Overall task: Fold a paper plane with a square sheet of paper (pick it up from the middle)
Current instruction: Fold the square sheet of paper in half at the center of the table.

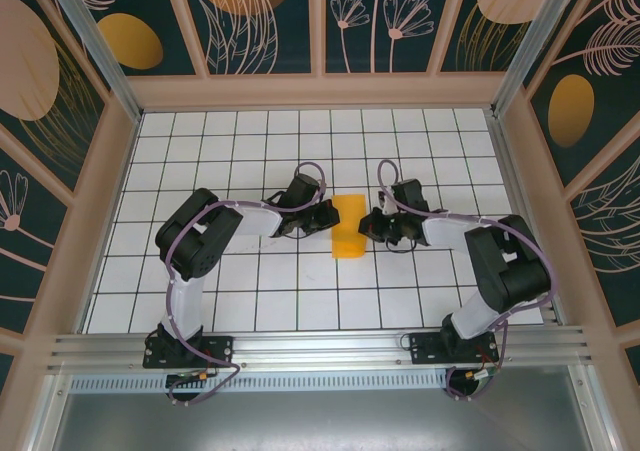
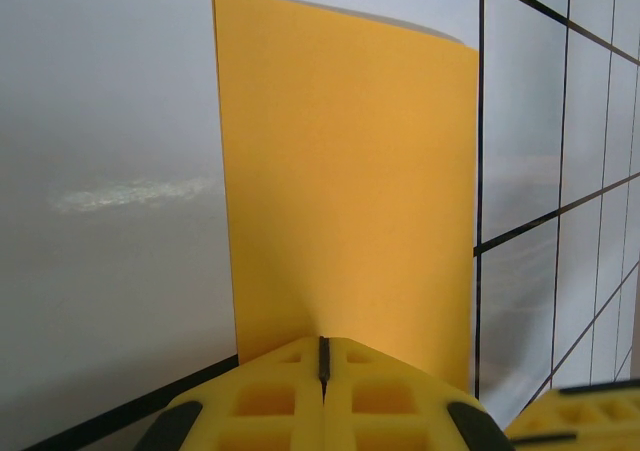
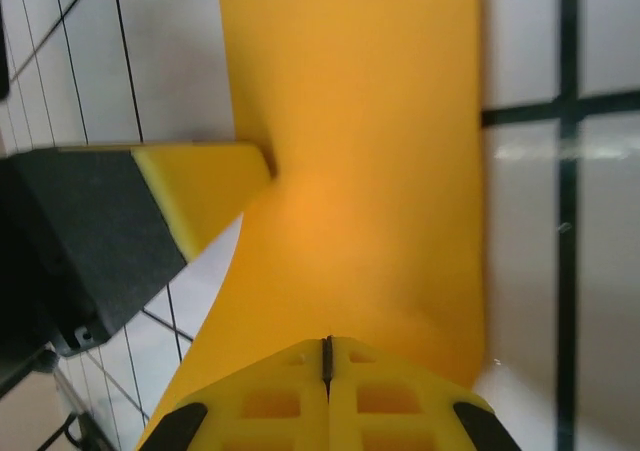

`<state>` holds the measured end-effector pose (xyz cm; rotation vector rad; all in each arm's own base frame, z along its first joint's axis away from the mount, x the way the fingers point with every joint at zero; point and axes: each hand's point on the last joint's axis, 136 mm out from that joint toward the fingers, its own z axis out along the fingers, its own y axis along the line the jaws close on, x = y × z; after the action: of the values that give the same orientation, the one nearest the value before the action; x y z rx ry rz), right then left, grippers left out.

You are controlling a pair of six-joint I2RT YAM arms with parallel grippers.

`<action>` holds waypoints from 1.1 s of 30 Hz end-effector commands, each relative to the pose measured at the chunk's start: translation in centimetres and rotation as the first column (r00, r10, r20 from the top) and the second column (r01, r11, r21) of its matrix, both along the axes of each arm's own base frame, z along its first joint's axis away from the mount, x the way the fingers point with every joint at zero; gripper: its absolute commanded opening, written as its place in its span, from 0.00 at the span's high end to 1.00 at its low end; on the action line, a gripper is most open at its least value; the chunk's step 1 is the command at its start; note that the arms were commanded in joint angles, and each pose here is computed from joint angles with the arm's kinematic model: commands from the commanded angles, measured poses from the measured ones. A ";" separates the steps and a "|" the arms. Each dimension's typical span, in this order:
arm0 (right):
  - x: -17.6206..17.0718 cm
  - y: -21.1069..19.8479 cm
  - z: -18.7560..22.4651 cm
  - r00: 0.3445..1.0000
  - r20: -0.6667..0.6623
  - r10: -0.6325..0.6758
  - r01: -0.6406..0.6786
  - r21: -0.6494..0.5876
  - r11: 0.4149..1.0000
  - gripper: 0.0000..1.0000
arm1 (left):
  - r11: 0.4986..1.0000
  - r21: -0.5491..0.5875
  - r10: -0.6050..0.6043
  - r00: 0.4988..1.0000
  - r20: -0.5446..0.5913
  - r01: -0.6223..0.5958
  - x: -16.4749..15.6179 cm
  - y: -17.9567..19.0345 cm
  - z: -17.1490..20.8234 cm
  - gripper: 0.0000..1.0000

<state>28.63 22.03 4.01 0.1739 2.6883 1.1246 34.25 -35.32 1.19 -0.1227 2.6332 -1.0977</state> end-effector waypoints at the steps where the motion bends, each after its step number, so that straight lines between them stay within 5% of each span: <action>1: -1.7 0.6 -1.0 0.997 -0.073 0.030 -0.029 0.016 0.999 1.00 | 0.958 0.284 0.087 0.978 -0.191 -0.030 -4.3 5.7 -9.3 1.00; 22: -8.9 -4.2 -5.8 0.963 -0.265 -0.056 0.020 -0.135 0.991 1.00 | 0.956 0.290 0.096 0.977 -0.192 -0.037 -4.4 5.9 -9.5 1.00; 33: -1.3 -1.1 2.6 0.998 0.035 -0.043 0.041 0.039 0.998 1.00 | 0.957 0.287 0.091 0.977 -0.191 -0.033 -4.4 5.8 -9.5 1.00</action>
<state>24.71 20.05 4.17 0.2344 2.7170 1.1186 34.24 -35.32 1.17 -0.1286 2.6261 -1.1054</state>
